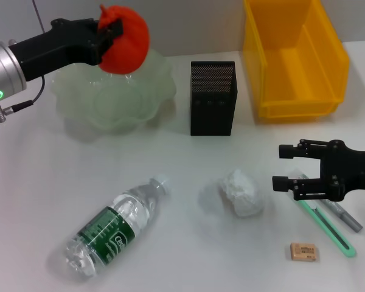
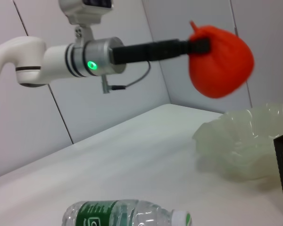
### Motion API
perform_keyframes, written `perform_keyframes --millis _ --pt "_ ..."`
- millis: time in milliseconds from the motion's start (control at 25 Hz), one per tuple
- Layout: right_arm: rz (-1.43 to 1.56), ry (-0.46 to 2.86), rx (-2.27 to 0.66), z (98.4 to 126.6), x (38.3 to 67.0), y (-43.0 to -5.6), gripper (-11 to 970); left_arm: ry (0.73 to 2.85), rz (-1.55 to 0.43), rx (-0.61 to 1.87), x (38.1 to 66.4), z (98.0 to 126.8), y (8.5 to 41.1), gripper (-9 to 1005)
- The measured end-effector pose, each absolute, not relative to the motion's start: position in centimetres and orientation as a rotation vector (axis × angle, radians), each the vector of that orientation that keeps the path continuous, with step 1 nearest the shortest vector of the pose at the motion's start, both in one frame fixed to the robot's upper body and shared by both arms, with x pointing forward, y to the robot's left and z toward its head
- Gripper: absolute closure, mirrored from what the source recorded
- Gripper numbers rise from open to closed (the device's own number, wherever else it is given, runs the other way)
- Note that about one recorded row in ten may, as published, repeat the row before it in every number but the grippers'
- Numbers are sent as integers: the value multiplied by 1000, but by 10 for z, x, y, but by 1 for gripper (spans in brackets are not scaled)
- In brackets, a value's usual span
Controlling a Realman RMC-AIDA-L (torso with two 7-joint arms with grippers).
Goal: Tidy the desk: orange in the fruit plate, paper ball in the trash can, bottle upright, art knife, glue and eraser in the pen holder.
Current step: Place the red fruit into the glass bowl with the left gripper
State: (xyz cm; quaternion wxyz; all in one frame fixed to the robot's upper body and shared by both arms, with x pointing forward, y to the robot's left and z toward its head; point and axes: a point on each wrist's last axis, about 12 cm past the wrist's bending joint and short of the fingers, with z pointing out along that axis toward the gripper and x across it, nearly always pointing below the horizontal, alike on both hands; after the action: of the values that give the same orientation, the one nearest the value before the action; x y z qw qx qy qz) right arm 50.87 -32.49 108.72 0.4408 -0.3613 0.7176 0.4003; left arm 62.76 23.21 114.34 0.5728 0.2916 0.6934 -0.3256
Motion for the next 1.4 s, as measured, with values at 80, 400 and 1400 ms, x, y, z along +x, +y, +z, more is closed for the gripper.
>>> perform_keyframes --millis 80,400,1400 --pt "993 1781 -897 1087 509 -325 167 1654 -721 672 633 1140 229 933" --pt "993 1784 -895 1087 509 -324 173 1725 -587 659 647 1131 215 930" --pt "990 1784 -898 1087 512 -323 191 1870 -357 666 652 1105 206 831"
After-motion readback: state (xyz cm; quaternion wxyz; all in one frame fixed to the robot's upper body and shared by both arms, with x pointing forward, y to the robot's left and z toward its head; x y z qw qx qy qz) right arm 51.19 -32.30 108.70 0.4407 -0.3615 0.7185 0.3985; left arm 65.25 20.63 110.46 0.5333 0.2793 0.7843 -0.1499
